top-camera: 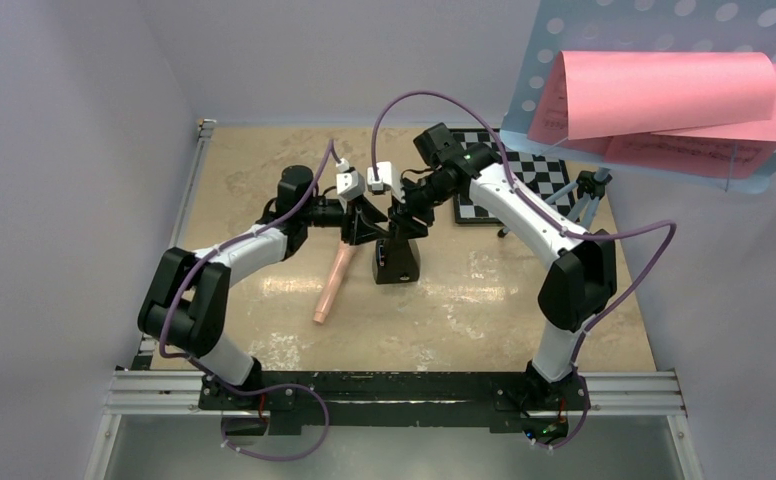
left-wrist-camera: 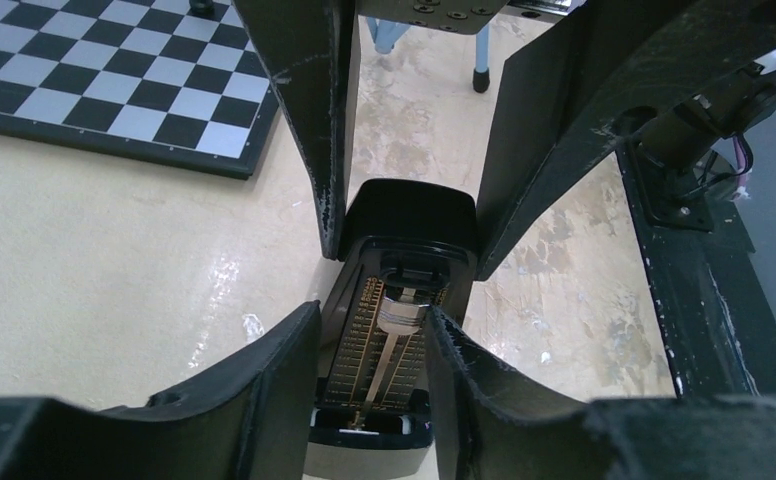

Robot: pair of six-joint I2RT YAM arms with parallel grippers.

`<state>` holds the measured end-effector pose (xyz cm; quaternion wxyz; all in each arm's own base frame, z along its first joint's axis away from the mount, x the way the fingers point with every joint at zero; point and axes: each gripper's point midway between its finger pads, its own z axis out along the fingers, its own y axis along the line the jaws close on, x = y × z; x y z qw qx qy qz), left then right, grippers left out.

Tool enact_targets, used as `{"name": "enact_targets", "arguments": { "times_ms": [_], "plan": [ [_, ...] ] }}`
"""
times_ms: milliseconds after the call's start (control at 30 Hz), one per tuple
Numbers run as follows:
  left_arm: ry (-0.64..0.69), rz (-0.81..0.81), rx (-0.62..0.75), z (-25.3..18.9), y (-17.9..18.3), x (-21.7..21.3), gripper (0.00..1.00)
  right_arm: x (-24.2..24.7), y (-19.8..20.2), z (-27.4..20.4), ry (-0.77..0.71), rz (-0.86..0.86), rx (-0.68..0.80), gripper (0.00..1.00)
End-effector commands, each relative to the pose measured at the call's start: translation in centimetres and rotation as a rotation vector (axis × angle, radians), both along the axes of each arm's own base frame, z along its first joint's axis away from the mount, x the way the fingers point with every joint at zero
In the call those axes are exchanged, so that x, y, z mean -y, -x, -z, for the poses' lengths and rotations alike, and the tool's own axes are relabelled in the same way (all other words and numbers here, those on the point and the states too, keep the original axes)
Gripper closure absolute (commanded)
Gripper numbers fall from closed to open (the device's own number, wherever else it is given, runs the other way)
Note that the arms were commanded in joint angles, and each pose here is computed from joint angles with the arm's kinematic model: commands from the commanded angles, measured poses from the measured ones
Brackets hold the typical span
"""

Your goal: Pack up the instrument practice props

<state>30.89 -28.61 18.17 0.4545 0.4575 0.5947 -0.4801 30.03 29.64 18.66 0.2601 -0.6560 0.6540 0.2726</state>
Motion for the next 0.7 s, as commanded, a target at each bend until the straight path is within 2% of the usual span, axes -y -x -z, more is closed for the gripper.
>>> {"name": "enact_targets", "arguments": {
  "times_ms": [0,33,100,133,300,467,567,667],
  "plan": [
    [0.049,0.038,0.196,-4.1,0.4,0.6,0.37,-1.5,2.5,2.3,0.022,-0.108,-0.069,1.00],
    [0.038,0.027,0.216,-4.0,0.5,0.4,0.23,-1.4,2.4,2.3,0.024,-0.110,-0.067,1.00],
    [0.015,0.010,0.249,-4.0,0.7,-0.1,0.07,-1.5,2.4,2.3,0.025,-0.114,-0.068,1.00],
    [0.003,0.006,0.263,-3.9,0.9,-0.3,0.01,-1.6,2.3,2.2,0.024,-0.114,-0.066,1.00],
    [-0.063,-0.009,0.312,-3.9,1.9,-1.5,0.01,-1.9,2.0,1.9,0.017,-0.113,-0.060,1.00],
    [-0.176,-0.016,0.330,-3.1,4.4,-4.6,0.01,-1.6,1.3,1.9,0.032,-0.098,-0.037,1.00],
    [-0.236,-0.083,0.294,-2.6,5.7,-6.9,0.01,-1.4,1.0,2.1,0.043,-0.089,-0.031,1.00],
    [-0.314,-0.250,0.244,-2.7,5.1,-9.2,0.01,-1.2,0.8,2.1,0.046,-0.078,-0.035,1.00]
  ]
}}
